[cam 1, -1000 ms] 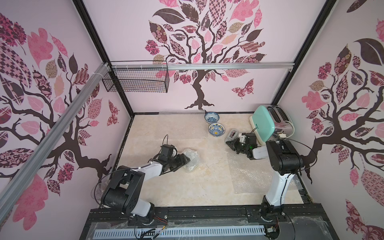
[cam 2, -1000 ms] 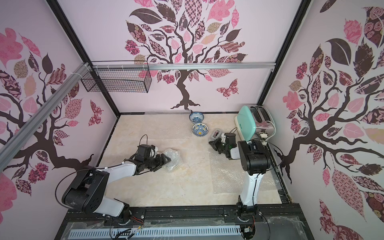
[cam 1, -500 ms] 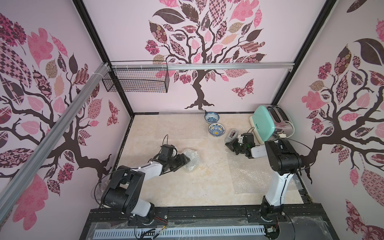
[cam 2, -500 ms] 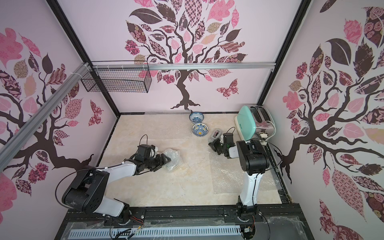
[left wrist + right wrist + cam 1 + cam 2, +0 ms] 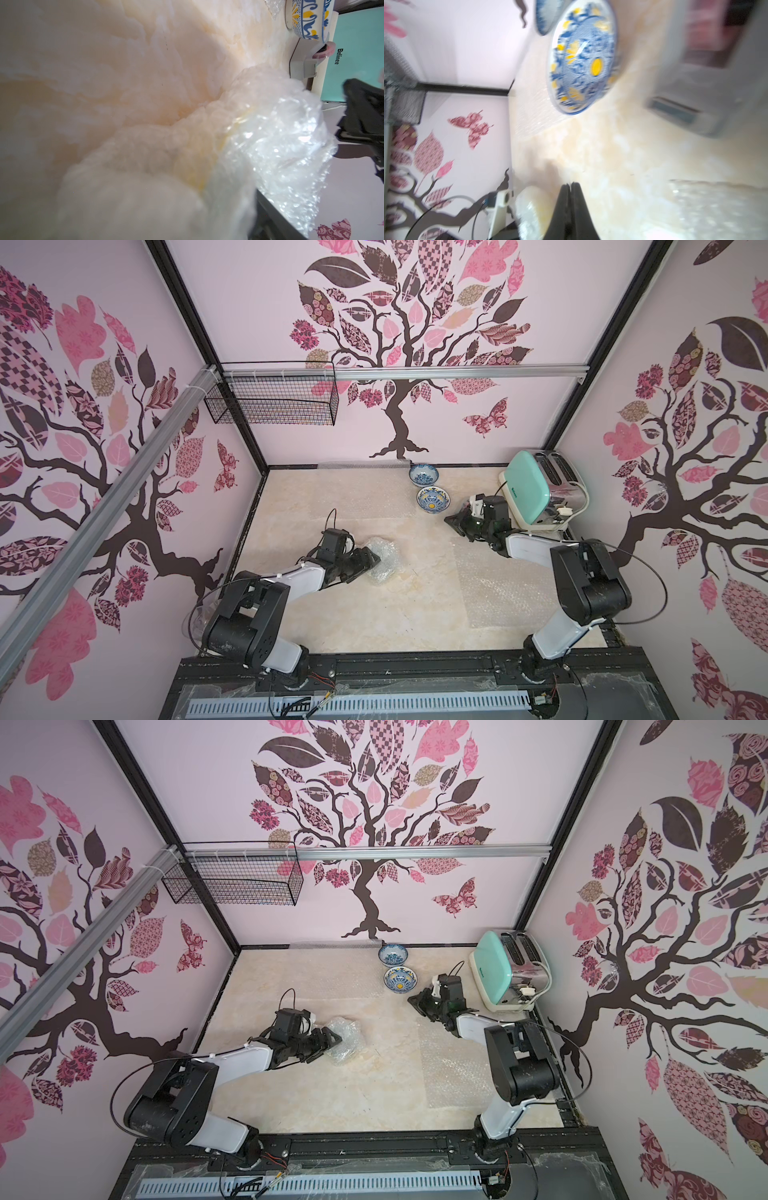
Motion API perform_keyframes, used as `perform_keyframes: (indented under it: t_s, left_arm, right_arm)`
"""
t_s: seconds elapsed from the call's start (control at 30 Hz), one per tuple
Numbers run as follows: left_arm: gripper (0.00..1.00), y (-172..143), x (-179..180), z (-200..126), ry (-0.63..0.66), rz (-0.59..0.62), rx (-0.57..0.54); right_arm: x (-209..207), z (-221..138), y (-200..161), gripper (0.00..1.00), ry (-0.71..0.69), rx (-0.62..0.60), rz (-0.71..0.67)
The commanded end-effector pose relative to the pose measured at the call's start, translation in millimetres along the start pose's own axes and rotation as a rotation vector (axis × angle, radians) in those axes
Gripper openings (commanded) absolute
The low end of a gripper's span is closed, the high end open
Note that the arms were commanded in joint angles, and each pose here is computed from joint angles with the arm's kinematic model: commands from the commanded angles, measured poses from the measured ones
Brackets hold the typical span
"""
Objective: Wrap bowls in bubble wrap
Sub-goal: Tear off the tape using the Tape Cutter, then stick the tape on the bubble wrap.
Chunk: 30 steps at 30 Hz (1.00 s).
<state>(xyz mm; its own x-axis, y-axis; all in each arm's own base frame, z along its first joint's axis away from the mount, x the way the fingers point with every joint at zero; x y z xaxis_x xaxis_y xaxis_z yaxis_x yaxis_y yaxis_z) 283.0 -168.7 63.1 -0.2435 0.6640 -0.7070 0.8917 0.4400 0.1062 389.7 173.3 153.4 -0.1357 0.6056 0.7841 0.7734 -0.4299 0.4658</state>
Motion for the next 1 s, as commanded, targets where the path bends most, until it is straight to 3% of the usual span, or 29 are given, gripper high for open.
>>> perform_keyframes:
  t_s: [0.0, 0.17, 0.43, 0.97]
  left_arm:
    - [0.75, 1, -6, -2, -0.007, 0.029, -0.004]
    - [0.75, 1, -7, -4, -0.008, 0.034, -0.008]
    - [0.75, 1, -8, -5, -0.011, 0.035, -0.009]
    - [0.75, 0, -6, -5, -0.007, 0.036, -0.008]
  right_arm:
    - [52, -7, -11, 0.00, 0.149, 0.041, -0.175]
    - [104, 6, -59, 0.00, 0.332, 0.175, -0.343]
    - [136, 31, -126, 0.00, 0.451, 0.331, -0.532]
    - [121, 72, -155, 0.00, 0.423, 0.413, -0.609]
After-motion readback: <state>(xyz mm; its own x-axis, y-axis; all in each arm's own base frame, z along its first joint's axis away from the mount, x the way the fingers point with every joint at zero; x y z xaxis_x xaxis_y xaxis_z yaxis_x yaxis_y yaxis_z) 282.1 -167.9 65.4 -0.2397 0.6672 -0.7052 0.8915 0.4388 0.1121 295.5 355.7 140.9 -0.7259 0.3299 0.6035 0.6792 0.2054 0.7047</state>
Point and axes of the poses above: each gripper's point midway between its finger pads, its own z axis out along the fingers, its own x axis along the line the jaws close on, y = z × x, the point moved 3 cm from there along -z, back along the fingers, and after that the axes turned 8 degrees about -z, right-handed, at the moved point
